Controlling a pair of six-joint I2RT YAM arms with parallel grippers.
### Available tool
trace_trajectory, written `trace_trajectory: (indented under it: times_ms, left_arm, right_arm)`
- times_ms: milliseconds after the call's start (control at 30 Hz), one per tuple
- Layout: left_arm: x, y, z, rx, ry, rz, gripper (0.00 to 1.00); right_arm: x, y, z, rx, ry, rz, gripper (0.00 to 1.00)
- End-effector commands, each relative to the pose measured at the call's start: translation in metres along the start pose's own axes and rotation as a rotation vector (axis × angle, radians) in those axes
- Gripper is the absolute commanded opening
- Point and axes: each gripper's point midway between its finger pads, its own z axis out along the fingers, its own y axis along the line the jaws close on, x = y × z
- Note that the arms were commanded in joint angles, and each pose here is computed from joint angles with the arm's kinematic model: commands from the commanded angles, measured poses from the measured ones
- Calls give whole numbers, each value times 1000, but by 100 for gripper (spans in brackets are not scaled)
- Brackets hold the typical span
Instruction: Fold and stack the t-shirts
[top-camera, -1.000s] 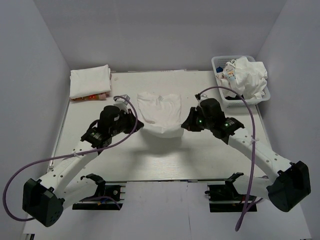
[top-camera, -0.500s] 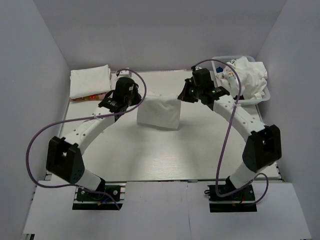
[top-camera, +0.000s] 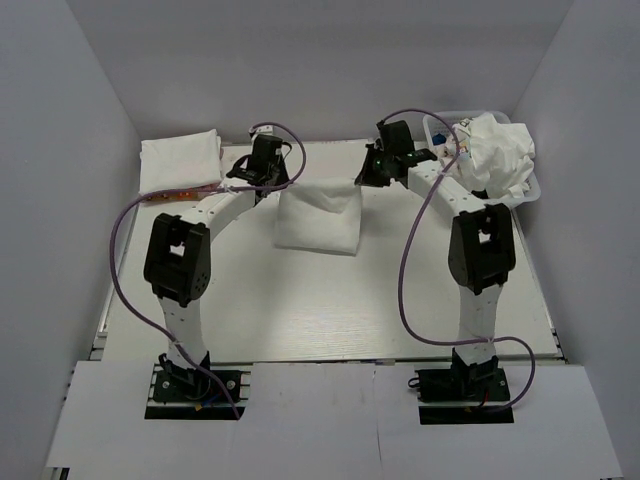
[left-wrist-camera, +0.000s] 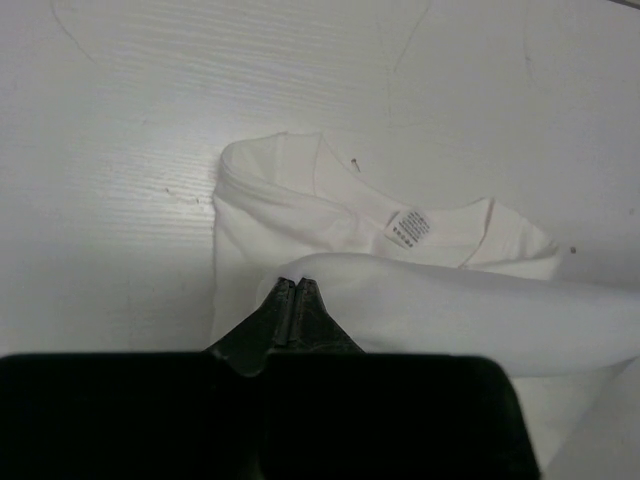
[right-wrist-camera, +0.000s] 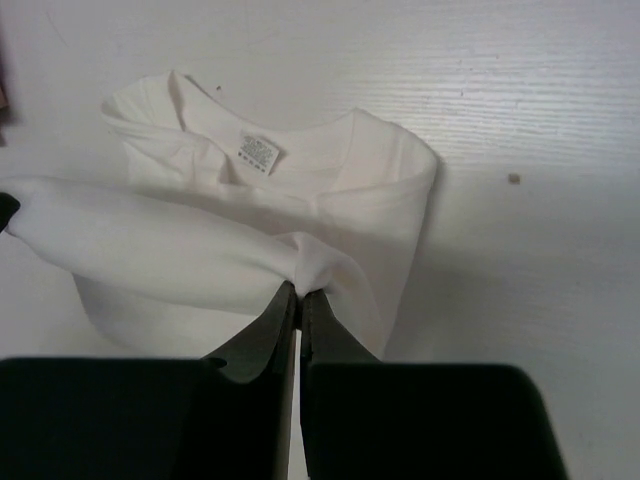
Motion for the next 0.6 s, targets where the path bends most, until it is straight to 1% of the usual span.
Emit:
trace_trajectory:
  times_ms: [0,33,100,133,167,200,233,267,300,367,400,433,467,500,533,567]
  left_arm:
    - [-34,-10,12,46,-66,6,0]
    - [-35,-11,18,46,-66,15,0]
    - [-27,-5,36,18,-29,19,0]
    - [-29,-1,42,10,-30,14,0]
    - [-24,1,46,0,-8,9,0]
    - [-30,-6,48,18,-19,6,19]
    - [-24,0,54,12,6,5,44]
    - [-30,-3,52,16,-2,3,78]
    - [-31,-3,52,16,-2,3,99]
    - [-39,0,46,13,-13,-3,100]
    - [-34,3,47,7,-2,-1,100]
    - [-30,4,40,14,8,0,100]
    - [-29,3,37,27,6,15,100]
    - [-13,8,35,36,41,32,100]
    - [-6,9,32,50,55,47,100]
    - [-10,5,24,87,36,91,100]
  right_arm:
    - [-23,-2,14,-26,-33,-21,0]
    - [-28,-2,17,-44,-35,-18,0]
    - [-17,-4,38,-50,2,-13,0]
    - [-26,-14,36,-32,-1,26,0]
    - [-23,-21,45,-24,19,41,0]
    - [-31,-18,48,-30,9,59,7]
    - [-26,-26,52,-16,36,89,28]
    - [-28,-23,51,-41,36,100,76]
    - [-33,-22,50,-59,29,106,91]
    - [-40,-15,42,-90,3,94,91]
    - [-45,-10,34,-102,-14,83,91]
    - [-46,-6,30,-103,-25,65,91]
    - [-40,-10,30,-103,-22,69,91]
    - [-42,-3,15,-122,-45,58,91]
    - [-27,-8,17,-116,-26,65,91]
    - [-23,-9,14,-120,-24,66,91]
